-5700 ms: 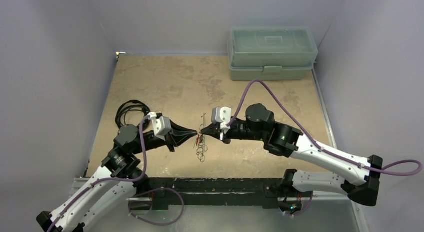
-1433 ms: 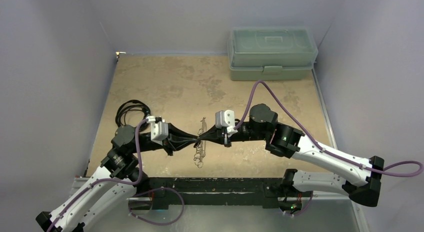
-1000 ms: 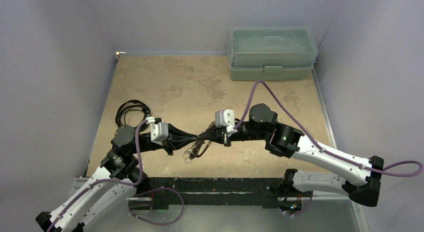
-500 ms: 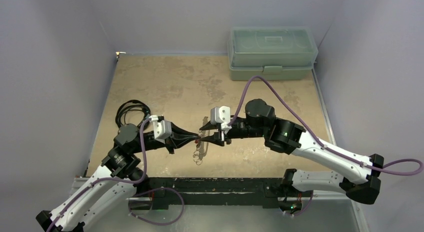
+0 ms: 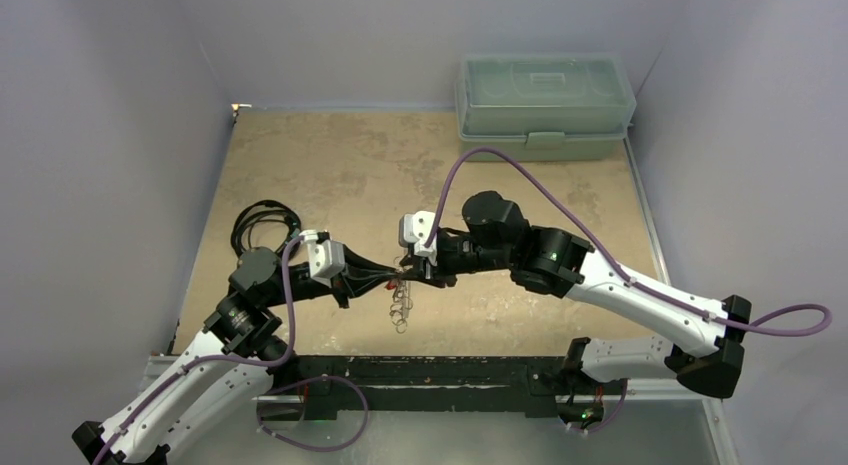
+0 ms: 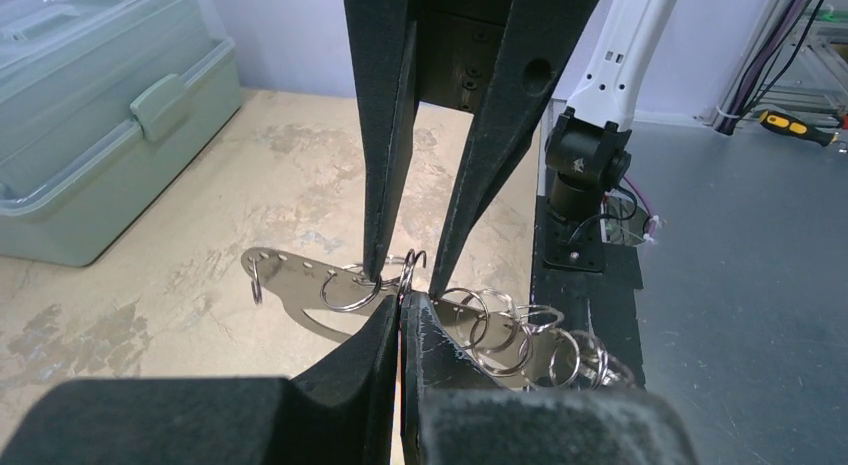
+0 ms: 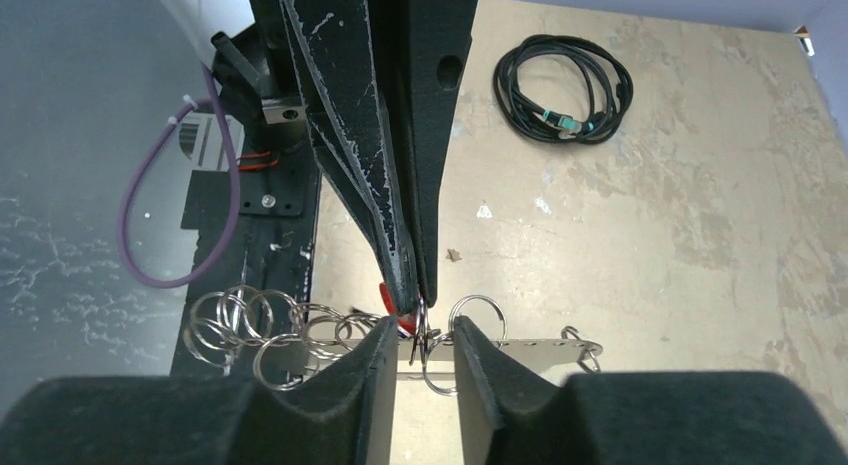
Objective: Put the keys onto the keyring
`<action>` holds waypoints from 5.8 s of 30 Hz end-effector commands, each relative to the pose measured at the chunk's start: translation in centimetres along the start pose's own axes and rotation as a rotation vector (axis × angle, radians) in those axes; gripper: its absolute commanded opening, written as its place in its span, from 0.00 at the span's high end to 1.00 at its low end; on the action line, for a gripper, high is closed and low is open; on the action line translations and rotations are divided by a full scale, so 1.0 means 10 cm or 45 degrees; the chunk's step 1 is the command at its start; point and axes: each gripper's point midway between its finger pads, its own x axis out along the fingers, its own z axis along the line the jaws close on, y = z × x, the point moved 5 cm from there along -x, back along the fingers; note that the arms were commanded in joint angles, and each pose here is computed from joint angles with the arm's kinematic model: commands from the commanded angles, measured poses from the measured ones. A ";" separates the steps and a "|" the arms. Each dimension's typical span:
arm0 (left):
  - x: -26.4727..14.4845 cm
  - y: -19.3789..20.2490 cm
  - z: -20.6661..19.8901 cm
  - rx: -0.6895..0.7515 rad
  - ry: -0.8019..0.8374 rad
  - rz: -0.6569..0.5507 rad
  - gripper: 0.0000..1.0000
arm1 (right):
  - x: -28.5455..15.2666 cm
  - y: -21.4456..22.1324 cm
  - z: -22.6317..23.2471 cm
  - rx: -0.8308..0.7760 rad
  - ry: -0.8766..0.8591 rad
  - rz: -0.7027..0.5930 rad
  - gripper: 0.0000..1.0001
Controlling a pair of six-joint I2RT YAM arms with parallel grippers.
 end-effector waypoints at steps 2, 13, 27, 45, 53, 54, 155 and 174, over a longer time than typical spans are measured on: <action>0.00 -0.13 0.01 0.075 -0.001 -0.065 1.00 | -0.10 -0.22 -0.05 -0.046 0.036 -0.056 0.72; 0.00 -0.14 0.01 0.073 -0.008 -0.066 1.00 | -0.04 -0.19 -0.02 -0.037 -0.001 -0.042 1.00; -0.02 -0.16 0.08 0.067 -0.094 -0.062 1.00 | -0.23 -0.24 0.01 -0.041 0.058 -0.138 1.00; -0.03 -0.17 0.07 0.066 -0.085 -0.068 1.00 | -0.19 -0.22 -0.02 -0.055 0.096 -0.181 1.00; -0.03 -0.18 0.06 0.063 -0.085 -0.074 1.00 | -0.20 -0.24 -0.01 -0.066 0.116 -0.271 1.00; -0.03 -0.19 0.06 0.062 -0.082 -0.078 0.94 | -0.19 -0.24 -0.01 -0.064 0.115 -0.276 1.00; -0.01 -0.12 0.03 0.071 -0.025 -0.059 1.00 | 0.00 -0.32 -0.08 -0.090 -0.026 -0.021 0.95; -0.09 -0.23 0.11 0.089 -0.173 -0.086 0.62 | -0.22 -0.34 -0.03 -0.088 0.090 -0.240 1.00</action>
